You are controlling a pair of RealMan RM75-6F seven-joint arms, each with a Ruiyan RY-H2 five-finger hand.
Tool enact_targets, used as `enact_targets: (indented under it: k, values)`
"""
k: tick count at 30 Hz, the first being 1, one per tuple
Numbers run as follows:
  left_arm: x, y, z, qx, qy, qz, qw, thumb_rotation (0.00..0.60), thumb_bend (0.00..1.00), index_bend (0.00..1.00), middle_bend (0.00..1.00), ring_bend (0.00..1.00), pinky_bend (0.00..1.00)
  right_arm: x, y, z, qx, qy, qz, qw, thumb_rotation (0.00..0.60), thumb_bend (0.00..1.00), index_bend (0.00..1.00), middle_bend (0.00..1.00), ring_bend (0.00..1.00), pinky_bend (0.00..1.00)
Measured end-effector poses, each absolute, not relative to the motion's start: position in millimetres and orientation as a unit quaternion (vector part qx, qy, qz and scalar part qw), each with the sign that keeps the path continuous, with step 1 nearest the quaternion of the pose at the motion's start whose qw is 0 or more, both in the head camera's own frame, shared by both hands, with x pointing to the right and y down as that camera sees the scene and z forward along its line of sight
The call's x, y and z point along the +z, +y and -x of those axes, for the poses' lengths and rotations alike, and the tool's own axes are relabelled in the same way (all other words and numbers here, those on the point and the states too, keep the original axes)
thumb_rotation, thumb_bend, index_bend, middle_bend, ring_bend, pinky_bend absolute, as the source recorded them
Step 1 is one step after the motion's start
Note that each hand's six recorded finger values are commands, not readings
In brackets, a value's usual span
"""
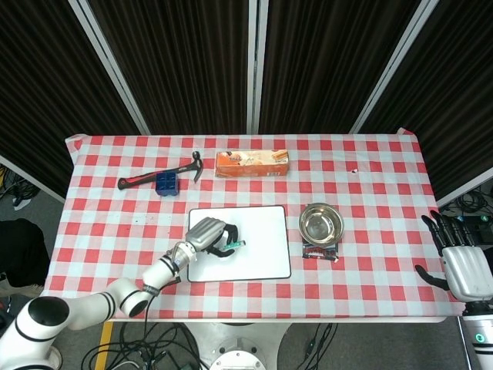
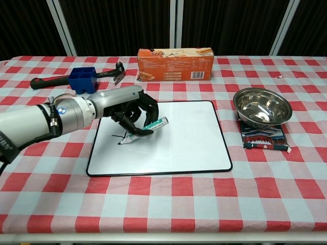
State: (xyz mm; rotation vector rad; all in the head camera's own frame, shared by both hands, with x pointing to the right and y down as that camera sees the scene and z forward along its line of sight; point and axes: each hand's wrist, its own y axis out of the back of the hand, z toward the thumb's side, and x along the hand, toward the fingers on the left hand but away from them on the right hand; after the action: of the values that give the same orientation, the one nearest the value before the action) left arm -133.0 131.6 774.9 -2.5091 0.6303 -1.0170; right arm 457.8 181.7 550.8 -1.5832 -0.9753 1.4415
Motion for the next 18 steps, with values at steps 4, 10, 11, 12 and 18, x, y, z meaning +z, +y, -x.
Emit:
enact_targets:
  k: [4, 10, 11, 12, 18]
  values:
    - [767.9, 134.7, 147.1, -0.363, 0.23, 0.886, 0.175, 0.6, 0.37, 0.58, 0.6, 0.75, 0.93, 549.9, 182.6, -458.7, 0.563, -0.385, 0.622, 0.385, 0.6, 0.12, 0.0, 0.0, 0.0, 0.0]
    - [752.9, 126.2, 144.8, -0.346, 0.255, 0.884, 0.182, 0.6, 0.37, 0.58, 0.6, 0.75, 0.93, 548.7, 184.2, -459.4, 0.563, -0.385, 0.621, 0.386, 0.6, 0.12, 0.0, 0.0, 0.0, 0.0]
    - [753.4, 124.3, 142.4, -0.346, 0.256, 0.884, 0.183, 0.6, 0.37, 0.58, 0.6, 0.75, 0.93, 548.5, 184.1, -459.5, 0.564, -0.385, 0.62, 0.387, 0.6, 0.12, 0.0, 0.0, 0.0, 0.0]
    - [754.2, 123.1, 140.4, -0.346, 0.256, 0.884, 0.183, 0.6, 0.37, 0.58, 0.6, 0.75, 0.93, 548.3, 184.1, -459.5, 0.564, -0.384, 0.62, 0.387, 0.6, 0.12, 0.0, 0.0, 0.0, 0.0]
    - [766.1, 115.3, 127.0, -0.353, 0.258, 0.88, 0.185, 0.6, 0.37, 0.58, 0.6, 0.75, 0.93, 547.7, 182.6, -459.2, 0.567, -0.382, 0.619, 0.387, 0.6, 0.12, 0.0, 0.0, 0.0, 0.0]
